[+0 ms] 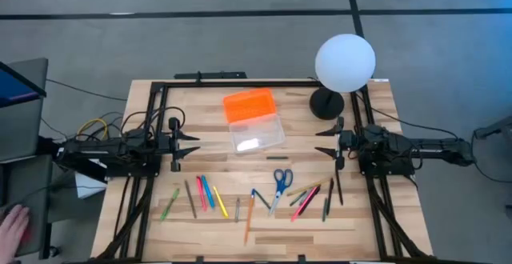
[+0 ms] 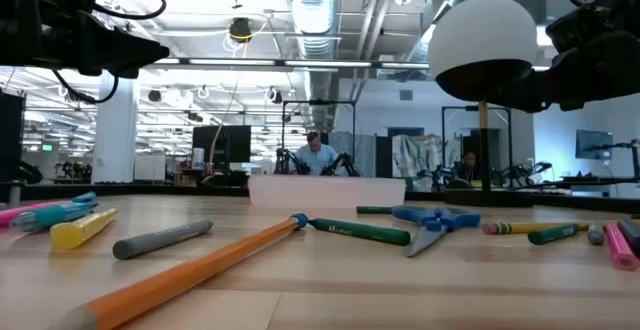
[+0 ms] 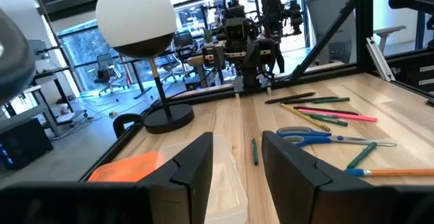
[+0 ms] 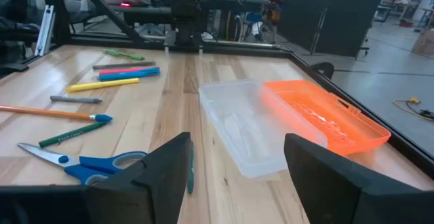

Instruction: Pick & place school supplies into a supply box

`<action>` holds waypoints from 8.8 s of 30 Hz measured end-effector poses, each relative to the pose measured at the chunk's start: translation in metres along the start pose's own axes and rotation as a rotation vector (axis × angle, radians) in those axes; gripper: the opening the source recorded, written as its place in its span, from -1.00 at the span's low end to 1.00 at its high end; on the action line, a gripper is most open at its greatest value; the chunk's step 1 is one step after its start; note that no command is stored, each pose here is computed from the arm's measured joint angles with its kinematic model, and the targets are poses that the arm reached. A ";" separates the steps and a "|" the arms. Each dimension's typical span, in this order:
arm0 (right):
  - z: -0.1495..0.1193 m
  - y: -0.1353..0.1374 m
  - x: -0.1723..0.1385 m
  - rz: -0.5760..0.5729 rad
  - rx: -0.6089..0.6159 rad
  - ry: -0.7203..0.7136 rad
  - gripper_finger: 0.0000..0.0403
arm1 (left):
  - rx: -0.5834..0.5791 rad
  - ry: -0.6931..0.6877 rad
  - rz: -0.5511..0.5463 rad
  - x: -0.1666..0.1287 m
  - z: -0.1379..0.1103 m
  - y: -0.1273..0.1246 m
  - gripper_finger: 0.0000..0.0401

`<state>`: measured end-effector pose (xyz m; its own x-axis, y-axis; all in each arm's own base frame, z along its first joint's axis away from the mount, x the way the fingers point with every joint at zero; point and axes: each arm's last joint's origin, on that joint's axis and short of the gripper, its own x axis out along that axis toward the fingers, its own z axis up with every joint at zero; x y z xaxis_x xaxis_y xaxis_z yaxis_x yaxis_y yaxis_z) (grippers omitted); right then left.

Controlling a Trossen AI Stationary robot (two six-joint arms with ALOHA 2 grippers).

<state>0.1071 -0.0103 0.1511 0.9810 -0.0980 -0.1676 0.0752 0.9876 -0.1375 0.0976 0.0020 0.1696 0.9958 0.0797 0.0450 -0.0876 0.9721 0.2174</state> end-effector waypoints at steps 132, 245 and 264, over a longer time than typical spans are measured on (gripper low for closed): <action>0.059 -0.016 -0.015 -0.081 0.008 -0.382 0.16 | -0.046 -0.235 0.018 0.000 0.031 0.001 -0.39; 0.022 0.170 0.030 -0.802 0.734 1.272 -0.15 | 0.507 0.880 0.192 0.090 0.046 -0.132 -0.39; 0.002 0.168 0.027 -0.748 0.774 1.268 -0.18 | 0.510 0.878 0.202 0.089 0.046 -0.132 -0.39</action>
<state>0.1464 0.1533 0.1255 -0.0397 -0.1942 -0.9801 0.8762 0.4648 -0.1276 0.1969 -0.1294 0.1898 0.6120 0.5625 -0.5559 -0.0522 0.7301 0.6813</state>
